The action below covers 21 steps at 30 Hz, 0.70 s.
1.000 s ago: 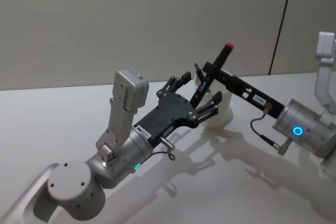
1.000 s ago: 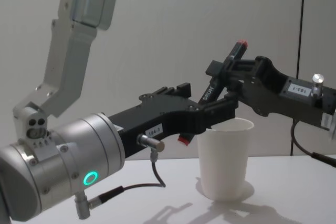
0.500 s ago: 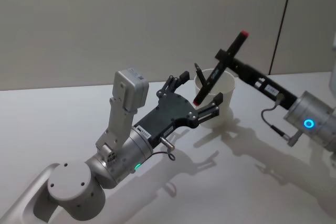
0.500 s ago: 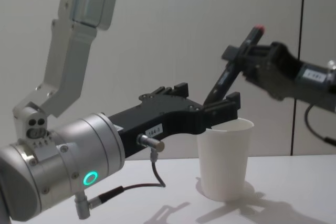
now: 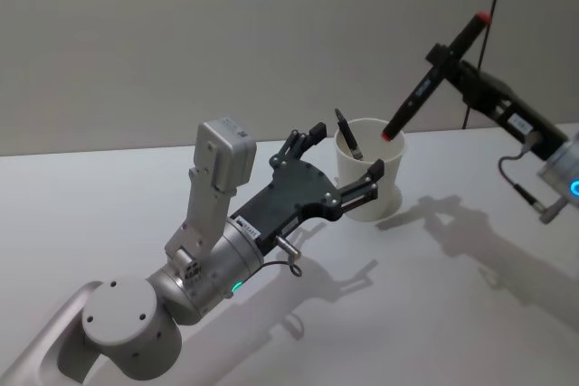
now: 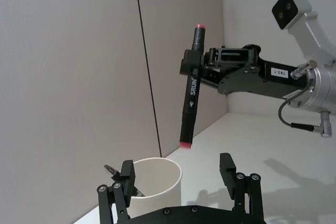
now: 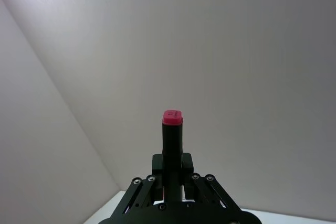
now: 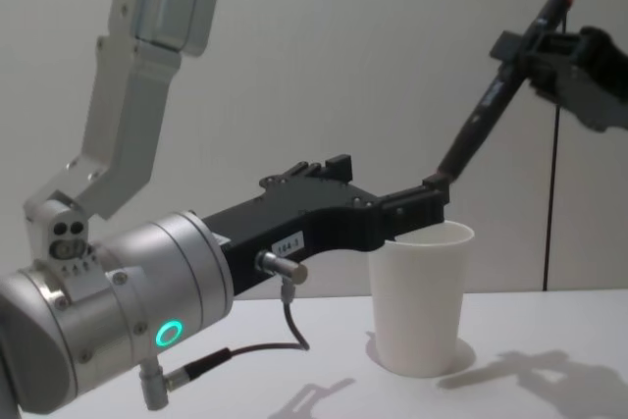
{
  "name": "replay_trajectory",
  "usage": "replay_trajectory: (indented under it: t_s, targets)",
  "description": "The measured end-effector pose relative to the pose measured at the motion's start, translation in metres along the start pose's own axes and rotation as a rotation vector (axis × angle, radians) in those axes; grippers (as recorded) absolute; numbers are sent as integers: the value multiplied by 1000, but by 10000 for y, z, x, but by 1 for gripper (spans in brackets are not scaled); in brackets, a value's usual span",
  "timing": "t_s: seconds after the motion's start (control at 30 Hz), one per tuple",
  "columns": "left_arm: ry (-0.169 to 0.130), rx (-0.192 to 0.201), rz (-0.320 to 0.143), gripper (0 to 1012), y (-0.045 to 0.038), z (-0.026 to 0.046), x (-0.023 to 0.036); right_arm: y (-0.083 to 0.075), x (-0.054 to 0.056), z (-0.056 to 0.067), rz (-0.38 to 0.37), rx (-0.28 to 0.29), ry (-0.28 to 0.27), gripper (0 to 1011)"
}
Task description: Place the pen into the pen holder.
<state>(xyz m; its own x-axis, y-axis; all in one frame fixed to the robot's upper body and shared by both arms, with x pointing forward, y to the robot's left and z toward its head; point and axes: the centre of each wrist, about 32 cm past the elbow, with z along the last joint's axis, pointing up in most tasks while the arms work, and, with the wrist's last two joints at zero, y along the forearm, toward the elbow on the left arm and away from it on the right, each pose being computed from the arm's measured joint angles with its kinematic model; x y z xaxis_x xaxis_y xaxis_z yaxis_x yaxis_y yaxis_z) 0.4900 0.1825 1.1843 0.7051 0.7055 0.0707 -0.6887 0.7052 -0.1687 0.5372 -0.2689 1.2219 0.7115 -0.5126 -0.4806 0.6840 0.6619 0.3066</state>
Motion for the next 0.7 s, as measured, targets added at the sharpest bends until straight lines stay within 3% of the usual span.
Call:
replay_trajectory:
  t_s: [0.23,0.4,0.7]
  targets:
    - [0,0,0,1004,0,0,0,-40,23,106,-18,11,-90,201]
    - [0,0,0,1003,0,0,0,-37,37,165,-23,7,-184,201]
    - [0,0,0,1003,0,0,0,14,65,154,-17,-14,-298,201]
